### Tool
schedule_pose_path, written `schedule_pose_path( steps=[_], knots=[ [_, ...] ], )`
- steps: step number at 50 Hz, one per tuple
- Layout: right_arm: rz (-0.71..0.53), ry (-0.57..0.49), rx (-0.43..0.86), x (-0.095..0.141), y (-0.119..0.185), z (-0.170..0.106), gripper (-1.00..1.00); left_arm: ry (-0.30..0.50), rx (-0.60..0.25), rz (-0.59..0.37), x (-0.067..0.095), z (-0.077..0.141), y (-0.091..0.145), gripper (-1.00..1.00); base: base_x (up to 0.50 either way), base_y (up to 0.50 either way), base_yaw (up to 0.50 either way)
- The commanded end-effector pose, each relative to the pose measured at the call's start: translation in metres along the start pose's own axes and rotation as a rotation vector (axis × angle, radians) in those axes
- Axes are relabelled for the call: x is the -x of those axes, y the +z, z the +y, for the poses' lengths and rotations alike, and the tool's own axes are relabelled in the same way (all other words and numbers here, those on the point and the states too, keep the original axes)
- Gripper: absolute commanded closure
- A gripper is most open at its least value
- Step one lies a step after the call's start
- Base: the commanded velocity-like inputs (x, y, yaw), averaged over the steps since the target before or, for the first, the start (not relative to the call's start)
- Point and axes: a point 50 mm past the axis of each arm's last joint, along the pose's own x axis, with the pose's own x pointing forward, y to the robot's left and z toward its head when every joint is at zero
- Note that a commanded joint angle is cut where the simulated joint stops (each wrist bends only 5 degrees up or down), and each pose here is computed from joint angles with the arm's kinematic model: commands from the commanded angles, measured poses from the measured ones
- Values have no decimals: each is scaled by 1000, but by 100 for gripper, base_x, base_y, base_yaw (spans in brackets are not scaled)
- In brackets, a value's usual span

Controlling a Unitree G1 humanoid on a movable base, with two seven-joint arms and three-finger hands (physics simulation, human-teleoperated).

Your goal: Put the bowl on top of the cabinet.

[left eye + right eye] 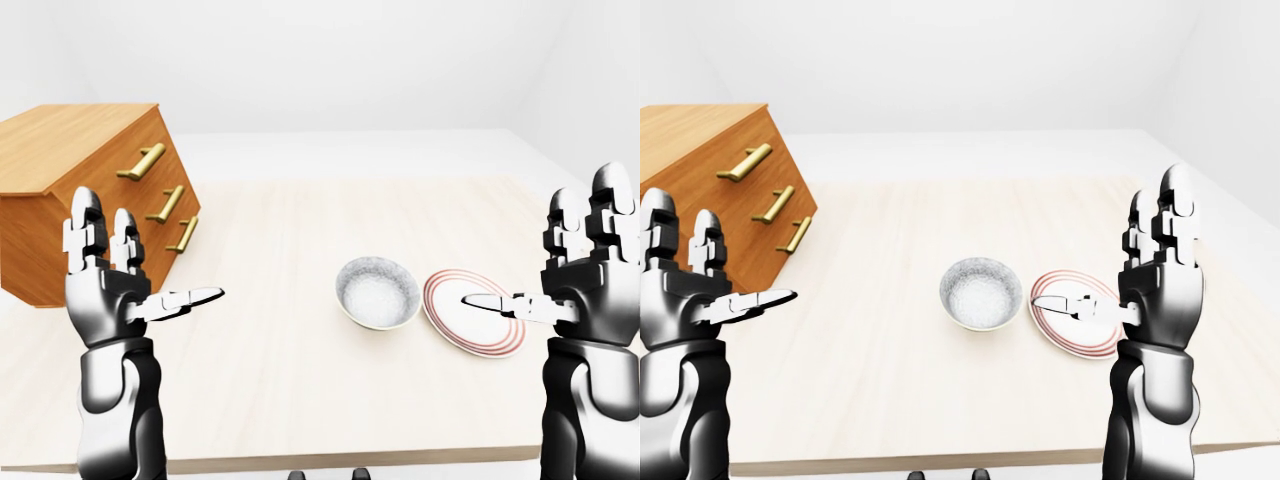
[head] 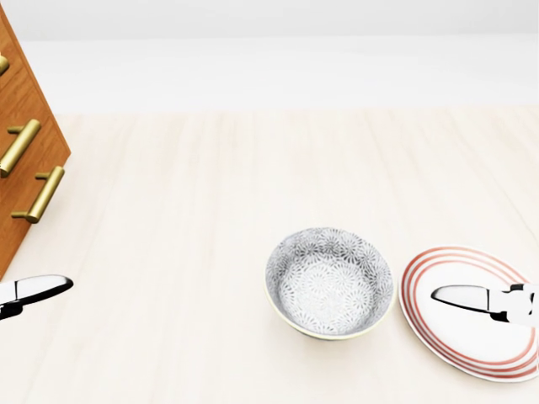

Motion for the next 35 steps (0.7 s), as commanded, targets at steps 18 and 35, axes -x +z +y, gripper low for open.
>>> schedule_pose_path(
  steps=[18,35],
  knots=[
    [91,36,0,0,-22,9,-100,7,17,64,1,-3,-16,-100,8,32,0],
    [101,34,-5,1,-24,8,-100,3,17,66,1,-3,-16,-100,7,50,0]
  ],
)
